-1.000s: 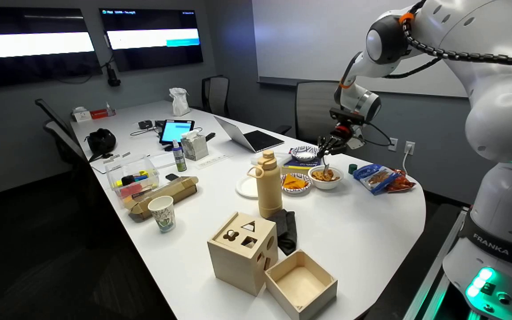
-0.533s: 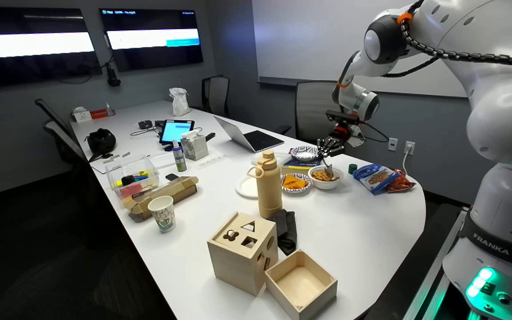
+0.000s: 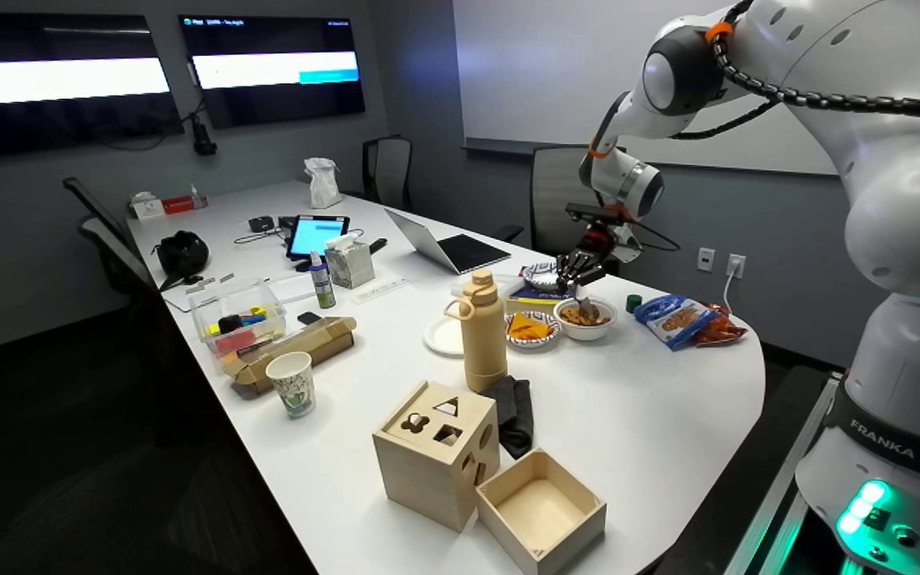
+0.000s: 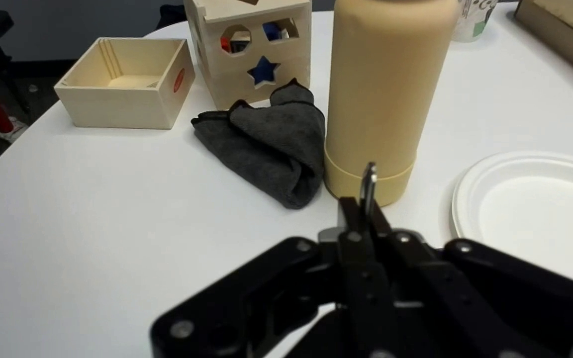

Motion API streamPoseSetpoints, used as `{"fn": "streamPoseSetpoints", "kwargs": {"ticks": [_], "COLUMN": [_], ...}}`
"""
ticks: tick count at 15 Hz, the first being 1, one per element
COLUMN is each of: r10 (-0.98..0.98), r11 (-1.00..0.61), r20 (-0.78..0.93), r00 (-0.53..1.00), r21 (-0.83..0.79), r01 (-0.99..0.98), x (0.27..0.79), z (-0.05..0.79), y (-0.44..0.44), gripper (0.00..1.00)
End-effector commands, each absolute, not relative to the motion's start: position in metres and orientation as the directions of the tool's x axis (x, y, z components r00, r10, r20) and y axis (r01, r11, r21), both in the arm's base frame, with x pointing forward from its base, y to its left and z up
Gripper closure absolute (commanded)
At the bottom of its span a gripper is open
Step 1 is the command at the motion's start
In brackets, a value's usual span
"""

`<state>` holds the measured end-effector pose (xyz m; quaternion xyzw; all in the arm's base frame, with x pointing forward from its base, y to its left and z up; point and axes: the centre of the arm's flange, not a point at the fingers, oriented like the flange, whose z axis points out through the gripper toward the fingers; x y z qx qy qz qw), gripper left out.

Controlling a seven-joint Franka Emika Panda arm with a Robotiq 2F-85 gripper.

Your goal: Use the silver spatula to stir the contents of the plastic white bowl

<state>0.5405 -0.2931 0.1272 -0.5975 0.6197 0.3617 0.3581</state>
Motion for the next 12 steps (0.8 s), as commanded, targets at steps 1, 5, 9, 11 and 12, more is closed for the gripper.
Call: {"fn": "streamPoseSetpoints", "kwargs": {"ticks": [1,5,9,11,12], "r10": [-0.519,-0.558,-0.582,-0.597,-0.606], "r11": [0.029,0.046,0.051,0.049,0.052], "r20": [-0.850,-0.816,-0.791,-0.779,-0.771], "r00": [-0.095,-0.152,-0.189,-0.194,-0.195], "r21": [0.093,0.153,0.197,0.206,0.207], "r01": [-0.995,-0.987,-0.979,-0.977,-0.977], "x": [0.557,0.566,0.574,0.578,0.579], "z": [0.134,0.137,0.139,0.137,0.135], "y": [-0.287,-0.285,-0.286,-0.284,-0.285], "gripper": [0.99,0.99,0.99,0.99,0.99]}}
